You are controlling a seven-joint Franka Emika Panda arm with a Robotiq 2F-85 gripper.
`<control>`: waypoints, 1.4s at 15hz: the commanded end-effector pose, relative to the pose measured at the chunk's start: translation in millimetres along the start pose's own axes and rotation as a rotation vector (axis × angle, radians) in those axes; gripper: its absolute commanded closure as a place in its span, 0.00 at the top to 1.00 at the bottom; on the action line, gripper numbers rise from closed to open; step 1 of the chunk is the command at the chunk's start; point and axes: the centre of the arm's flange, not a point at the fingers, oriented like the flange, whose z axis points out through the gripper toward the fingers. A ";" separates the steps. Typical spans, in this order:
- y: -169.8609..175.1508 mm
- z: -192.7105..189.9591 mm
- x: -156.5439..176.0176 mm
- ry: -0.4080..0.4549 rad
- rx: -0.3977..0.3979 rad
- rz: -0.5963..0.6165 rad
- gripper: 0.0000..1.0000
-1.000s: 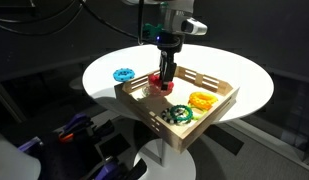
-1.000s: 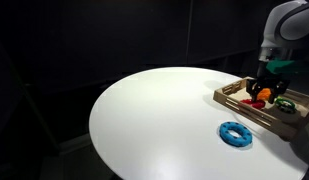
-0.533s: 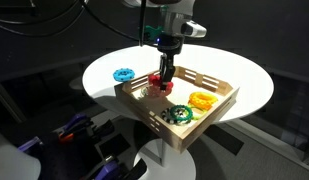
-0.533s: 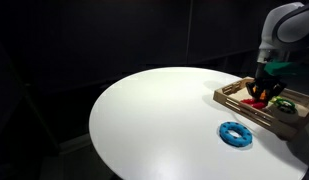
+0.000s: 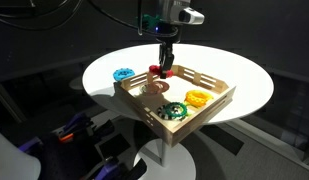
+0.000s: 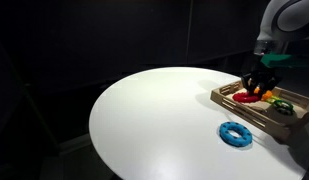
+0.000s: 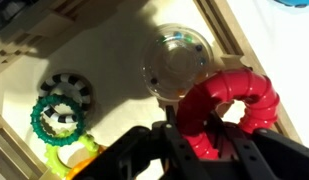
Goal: Put the pink ring on the table
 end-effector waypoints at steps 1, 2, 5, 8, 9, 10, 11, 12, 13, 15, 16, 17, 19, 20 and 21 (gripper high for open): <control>-14.1 -27.2 -12.6 0.008 0.031 -0.023 0.10; -19.1 -30.4 -15.6 0.014 0.039 -0.038 0.10; -35.4 -35.0 -24.6 0.007 0.070 -0.078 0.10; -54.1 -33.0 -36.3 -0.011 0.099 -0.132 0.10; -60.4 -31.4 -41.0 -0.020 0.103 -0.153 0.10; -66.6 -29.2 -46.0 -0.028 0.106 -0.173 0.10; -72.8 -25.7 -51.5 -0.035 0.107 -0.195 0.10; -78.5 -22.2 -56.7 -0.042 0.106 -0.216 0.10; -83.9 -18.3 -61.3 -0.046 0.100 -0.233 0.10; -93.7 -6.8 -69.3 -0.051 0.079 -0.262 0.10; -97.7 -0.6 -72.6 -0.055 0.072 -0.274 0.10; -101.6 5.2 -75.9 -0.058 0.063 -0.283 0.10; -107.1 17.9 -81.9 -0.065 0.043 -0.300 0.10; -108.8 21.9 -83.9 -0.069 0.035 -0.306 0.10; -109.8 26.2 -85.6 -0.075 0.029 -0.312 0.11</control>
